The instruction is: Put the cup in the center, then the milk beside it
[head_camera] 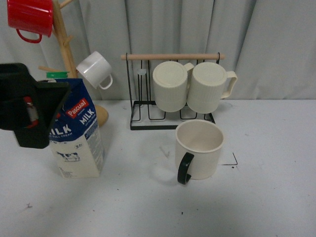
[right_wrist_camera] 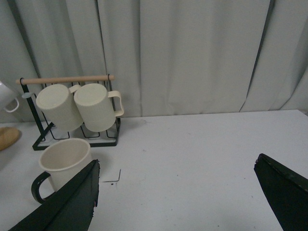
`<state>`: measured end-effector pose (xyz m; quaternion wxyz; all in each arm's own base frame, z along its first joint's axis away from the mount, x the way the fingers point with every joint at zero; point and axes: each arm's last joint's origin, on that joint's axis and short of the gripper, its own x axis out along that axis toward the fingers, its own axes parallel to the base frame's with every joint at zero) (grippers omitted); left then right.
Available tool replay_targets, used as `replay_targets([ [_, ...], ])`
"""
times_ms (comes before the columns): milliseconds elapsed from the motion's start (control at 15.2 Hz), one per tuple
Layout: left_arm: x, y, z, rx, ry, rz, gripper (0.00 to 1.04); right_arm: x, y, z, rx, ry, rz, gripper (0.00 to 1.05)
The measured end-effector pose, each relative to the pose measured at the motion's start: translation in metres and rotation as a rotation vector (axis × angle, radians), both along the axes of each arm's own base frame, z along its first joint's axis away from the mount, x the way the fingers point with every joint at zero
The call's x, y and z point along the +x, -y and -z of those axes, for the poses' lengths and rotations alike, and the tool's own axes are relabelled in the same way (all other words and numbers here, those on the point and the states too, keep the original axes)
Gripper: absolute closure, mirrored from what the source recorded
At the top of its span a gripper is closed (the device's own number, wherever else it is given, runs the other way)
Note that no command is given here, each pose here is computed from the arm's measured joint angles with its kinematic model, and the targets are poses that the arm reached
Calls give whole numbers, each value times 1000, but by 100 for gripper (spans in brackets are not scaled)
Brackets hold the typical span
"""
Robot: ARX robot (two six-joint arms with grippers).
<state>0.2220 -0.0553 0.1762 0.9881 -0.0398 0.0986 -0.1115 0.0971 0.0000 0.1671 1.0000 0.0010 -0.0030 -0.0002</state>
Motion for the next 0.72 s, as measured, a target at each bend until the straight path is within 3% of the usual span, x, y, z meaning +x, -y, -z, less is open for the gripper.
replay_targets([
  [198,19,-13,34,55,-132,-30,7,0,0,0,0,0,0,6],
  [395,24,-26,38,57,-112,-64,7,0,0,0,0,0,0,6],
  [593,33,-26,63,64,-196,-79,7,0,0,0,0,0,0,6],
  [724,44,-23,58,35,-152,-77,7,0,0,0,0,0,0,6],
])
